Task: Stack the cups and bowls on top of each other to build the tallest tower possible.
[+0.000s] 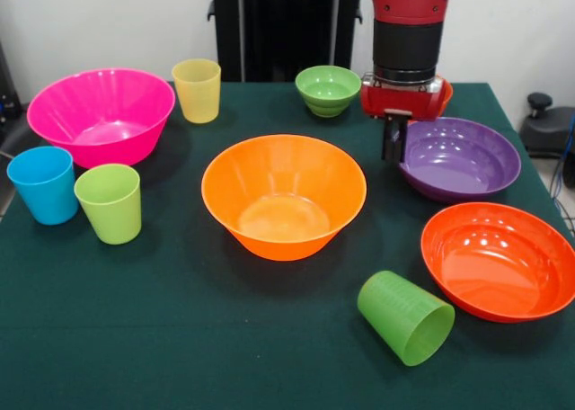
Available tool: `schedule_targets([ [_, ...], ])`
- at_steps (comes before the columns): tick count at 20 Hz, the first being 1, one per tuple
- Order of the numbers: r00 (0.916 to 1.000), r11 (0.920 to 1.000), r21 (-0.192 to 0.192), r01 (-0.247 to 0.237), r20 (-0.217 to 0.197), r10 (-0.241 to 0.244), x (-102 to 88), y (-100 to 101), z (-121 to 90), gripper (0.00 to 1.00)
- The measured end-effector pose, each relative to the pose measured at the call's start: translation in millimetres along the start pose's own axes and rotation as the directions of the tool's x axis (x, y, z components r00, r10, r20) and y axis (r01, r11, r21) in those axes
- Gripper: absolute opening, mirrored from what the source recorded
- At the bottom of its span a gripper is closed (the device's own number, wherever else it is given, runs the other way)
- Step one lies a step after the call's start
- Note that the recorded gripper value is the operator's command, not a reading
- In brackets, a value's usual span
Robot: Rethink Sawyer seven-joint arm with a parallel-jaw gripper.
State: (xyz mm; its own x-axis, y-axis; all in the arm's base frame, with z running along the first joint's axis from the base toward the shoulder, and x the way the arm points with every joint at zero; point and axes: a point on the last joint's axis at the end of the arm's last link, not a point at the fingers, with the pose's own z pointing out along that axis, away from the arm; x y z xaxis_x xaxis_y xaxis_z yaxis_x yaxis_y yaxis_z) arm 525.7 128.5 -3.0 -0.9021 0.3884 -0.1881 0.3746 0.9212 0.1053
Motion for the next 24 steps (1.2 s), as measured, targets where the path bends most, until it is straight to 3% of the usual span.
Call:
schedule_targets([
  [4,0.9999,0.9999,0.001,0.016,0.000,-0.016,4.9,5,0,0.00],
  [5,0.9998,0.9998,0.001,0.021,-0.001,-0.021,6.7,7,-1,1.00],
  [13,0.9998,0.9998,-0.001,0.020,0.003,-0.020,5.2,6,-1,1.00],
  [24,0.9971,0.9984,-0.018,0.053,0.056,-0.052,3.5,-11,-1,1.00],
])
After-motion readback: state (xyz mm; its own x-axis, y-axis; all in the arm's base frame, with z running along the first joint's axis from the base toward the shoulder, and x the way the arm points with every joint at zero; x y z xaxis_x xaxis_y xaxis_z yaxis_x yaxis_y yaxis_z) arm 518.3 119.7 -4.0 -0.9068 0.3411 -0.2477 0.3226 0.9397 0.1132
